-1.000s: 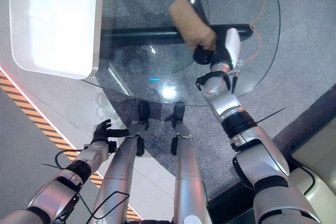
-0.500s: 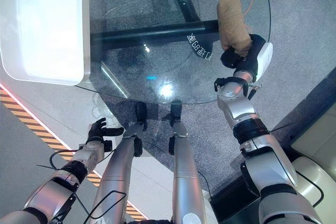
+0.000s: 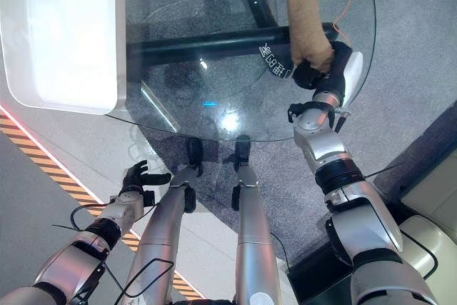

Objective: Wipe the table with a cloth and put it in the basket.

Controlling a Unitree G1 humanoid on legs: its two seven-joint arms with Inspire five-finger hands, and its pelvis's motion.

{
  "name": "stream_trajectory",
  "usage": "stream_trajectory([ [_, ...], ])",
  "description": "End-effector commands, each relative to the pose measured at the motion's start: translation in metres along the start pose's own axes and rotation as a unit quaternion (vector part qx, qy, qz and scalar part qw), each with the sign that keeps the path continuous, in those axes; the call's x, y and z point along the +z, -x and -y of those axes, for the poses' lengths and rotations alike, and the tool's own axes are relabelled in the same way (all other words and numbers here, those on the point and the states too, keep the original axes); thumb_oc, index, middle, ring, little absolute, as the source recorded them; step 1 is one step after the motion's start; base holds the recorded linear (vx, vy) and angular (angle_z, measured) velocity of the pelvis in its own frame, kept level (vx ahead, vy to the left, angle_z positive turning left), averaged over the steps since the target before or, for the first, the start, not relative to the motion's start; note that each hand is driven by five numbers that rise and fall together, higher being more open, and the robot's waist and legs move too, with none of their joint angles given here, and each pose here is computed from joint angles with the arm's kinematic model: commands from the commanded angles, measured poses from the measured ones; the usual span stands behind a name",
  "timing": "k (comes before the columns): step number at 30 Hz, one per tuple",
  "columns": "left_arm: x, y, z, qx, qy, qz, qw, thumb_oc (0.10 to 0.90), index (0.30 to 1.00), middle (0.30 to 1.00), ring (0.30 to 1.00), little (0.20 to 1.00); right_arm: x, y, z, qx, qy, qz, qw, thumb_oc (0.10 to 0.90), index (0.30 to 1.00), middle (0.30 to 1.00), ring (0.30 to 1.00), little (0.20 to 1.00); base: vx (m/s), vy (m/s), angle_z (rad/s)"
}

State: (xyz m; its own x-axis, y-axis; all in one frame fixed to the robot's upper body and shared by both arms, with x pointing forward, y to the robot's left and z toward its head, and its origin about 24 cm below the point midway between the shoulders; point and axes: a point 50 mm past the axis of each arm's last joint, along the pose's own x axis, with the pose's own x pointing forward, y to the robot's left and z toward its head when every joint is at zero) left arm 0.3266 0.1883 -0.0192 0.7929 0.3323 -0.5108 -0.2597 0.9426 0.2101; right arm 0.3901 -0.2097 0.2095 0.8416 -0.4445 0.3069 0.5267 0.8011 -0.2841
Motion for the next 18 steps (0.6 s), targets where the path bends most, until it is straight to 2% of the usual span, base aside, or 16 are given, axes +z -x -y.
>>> stream_trajectory([
  [1,-0.03,0.004,0.002,0.015,-0.006,-0.047,0.999,0.8,0.9,0.9,0.9,0.9,0.066,0.006,-0.009,0.064,-0.006,0.16,0.985,0.1,0.3,0.3,0.3,0.2,0.0,0.011,0.04],
  [12,-0.023,0.008,0.019,-0.001,0.003,-0.021,1.0,0.8,0.9,0.9,0.9,0.9,0.063,0.044,-0.061,0.203,0.024,0.182,0.962,0.1,0.3,0.3,0.3,0.2,-0.01,0.025,0.06],
  [18,-0.023,0.009,0.02,-0.005,0.0,-0.019,1.0,0.8,0.9,0.9,0.9,0.9,0.065,0.058,-0.074,0.263,0.027,0.201,0.943,0.1,0.3,0.3,0.3,0.2,0.0,0.001,0.01],
])
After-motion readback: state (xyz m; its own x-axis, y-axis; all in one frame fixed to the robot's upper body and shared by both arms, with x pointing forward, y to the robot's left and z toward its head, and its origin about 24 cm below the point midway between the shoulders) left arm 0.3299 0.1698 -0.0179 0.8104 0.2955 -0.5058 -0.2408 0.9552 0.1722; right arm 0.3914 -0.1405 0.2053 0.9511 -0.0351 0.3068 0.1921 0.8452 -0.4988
